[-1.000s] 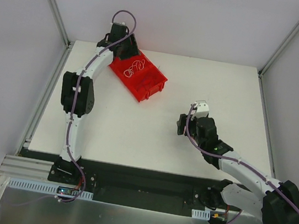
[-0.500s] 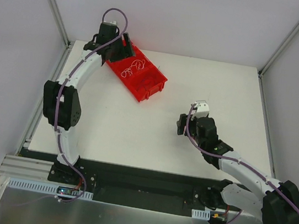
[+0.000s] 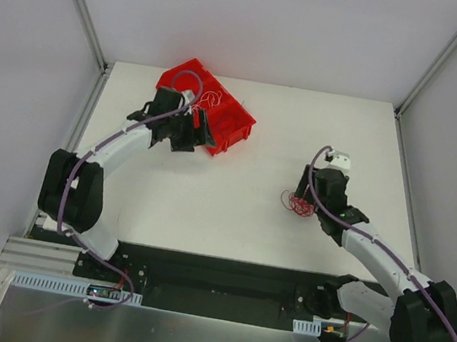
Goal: Untangle the cables
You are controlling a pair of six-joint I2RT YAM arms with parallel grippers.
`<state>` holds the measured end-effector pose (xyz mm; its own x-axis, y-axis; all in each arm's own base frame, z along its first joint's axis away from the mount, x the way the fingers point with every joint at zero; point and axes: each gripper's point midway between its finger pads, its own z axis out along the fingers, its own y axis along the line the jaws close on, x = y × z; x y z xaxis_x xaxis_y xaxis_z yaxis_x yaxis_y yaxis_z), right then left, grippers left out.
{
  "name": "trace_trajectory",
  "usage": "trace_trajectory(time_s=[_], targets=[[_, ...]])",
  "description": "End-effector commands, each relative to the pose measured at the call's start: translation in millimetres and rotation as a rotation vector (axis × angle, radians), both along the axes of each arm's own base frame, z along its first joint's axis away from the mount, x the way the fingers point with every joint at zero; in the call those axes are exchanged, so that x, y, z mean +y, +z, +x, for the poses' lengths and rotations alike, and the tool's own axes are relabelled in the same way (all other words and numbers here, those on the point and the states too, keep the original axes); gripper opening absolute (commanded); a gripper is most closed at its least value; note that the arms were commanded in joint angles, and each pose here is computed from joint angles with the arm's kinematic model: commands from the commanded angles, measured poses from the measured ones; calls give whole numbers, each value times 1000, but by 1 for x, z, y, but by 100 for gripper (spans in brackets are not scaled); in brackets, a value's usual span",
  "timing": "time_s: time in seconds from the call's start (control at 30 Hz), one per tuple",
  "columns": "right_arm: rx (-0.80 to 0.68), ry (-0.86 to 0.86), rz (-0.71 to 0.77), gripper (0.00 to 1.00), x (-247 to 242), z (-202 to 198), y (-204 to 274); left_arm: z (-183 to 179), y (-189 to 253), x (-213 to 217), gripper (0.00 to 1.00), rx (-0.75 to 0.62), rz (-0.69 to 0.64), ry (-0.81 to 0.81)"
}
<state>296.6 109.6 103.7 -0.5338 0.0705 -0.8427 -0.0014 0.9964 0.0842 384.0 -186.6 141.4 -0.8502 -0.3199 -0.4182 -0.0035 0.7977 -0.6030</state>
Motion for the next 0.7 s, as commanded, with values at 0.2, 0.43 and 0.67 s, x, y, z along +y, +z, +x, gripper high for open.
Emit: trace_trajectory(time_s=[0.2, 0.43, 0.67], targets=[[175, -35, 175, 63, -14, 7, -24, -139, 1, -85, 78, -33, -170, -331], [360, 141, 263, 23, 32, 2, -58, -165, -3, -88, 75, -33, -180, -342], [282, 602, 382, 28, 143, -51, 6, -173, 2, -78, 70, -80, -179, -328]])
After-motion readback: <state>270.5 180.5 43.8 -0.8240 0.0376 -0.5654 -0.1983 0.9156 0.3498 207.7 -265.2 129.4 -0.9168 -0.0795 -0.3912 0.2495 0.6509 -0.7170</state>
